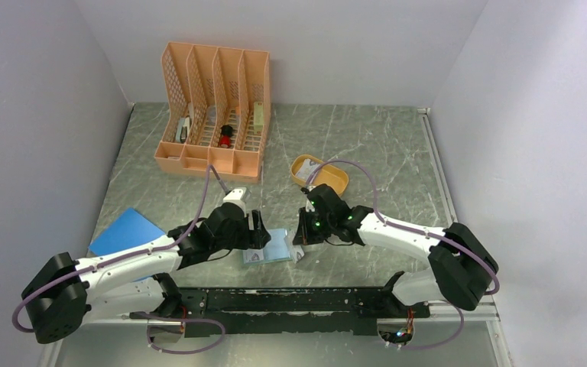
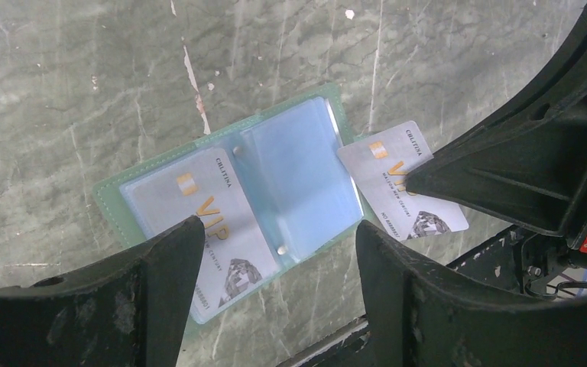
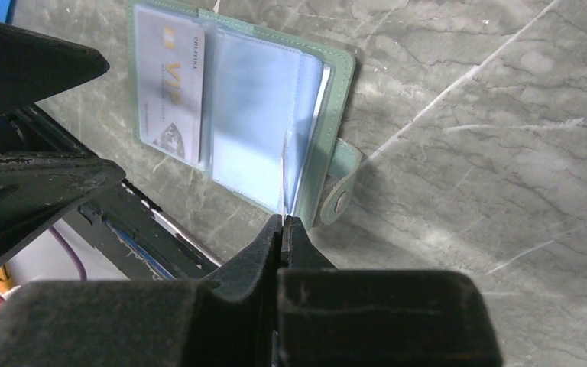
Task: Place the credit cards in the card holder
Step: Turn over the card slot in the card holder.
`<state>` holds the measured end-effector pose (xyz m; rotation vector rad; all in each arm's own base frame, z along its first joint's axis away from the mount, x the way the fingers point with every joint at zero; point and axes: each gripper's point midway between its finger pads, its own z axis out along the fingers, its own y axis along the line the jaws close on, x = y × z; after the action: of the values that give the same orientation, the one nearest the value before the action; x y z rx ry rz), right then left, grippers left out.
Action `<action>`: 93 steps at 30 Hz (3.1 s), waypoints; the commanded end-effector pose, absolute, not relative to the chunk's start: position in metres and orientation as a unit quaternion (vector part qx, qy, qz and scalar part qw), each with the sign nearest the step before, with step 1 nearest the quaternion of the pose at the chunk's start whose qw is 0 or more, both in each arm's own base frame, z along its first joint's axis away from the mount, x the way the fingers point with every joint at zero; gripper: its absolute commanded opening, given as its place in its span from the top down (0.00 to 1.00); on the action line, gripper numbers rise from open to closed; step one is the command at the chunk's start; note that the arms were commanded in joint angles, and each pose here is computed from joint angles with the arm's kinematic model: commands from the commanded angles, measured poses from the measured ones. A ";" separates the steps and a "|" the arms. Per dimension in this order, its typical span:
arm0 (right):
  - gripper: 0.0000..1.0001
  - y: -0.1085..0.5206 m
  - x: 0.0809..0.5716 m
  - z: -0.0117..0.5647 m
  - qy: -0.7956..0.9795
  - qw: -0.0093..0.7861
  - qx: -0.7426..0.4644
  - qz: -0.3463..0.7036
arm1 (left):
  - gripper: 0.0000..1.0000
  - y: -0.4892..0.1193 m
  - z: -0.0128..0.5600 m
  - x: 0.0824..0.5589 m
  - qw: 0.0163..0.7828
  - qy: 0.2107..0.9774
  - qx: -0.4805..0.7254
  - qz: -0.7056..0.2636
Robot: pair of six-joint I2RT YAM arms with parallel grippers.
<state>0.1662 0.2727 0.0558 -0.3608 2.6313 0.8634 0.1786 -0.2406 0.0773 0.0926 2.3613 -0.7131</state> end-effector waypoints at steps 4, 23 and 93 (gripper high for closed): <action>1.00 0.266 0.165 0.051 0.935 0.170 -0.117 0.289 | 0.24 -0.238 0.077 0.179 0.335 0.903 0.031 -0.268; 1.00 0.281 0.158 0.049 0.930 0.139 -0.117 0.320 | 0.25 -0.255 0.075 0.170 0.313 0.897 0.064 -0.304; 1.00 0.343 0.178 0.060 0.901 0.127 -0.103 0.401 | 0.90 -0.160 0.047 0.173 0.342 0.928 -0.077 -0.124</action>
<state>0.1718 0.3331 0.0543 -0.2945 2.6475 1.1260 0.1763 -0.1751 0.0641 -0.1573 2.3821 -0.4261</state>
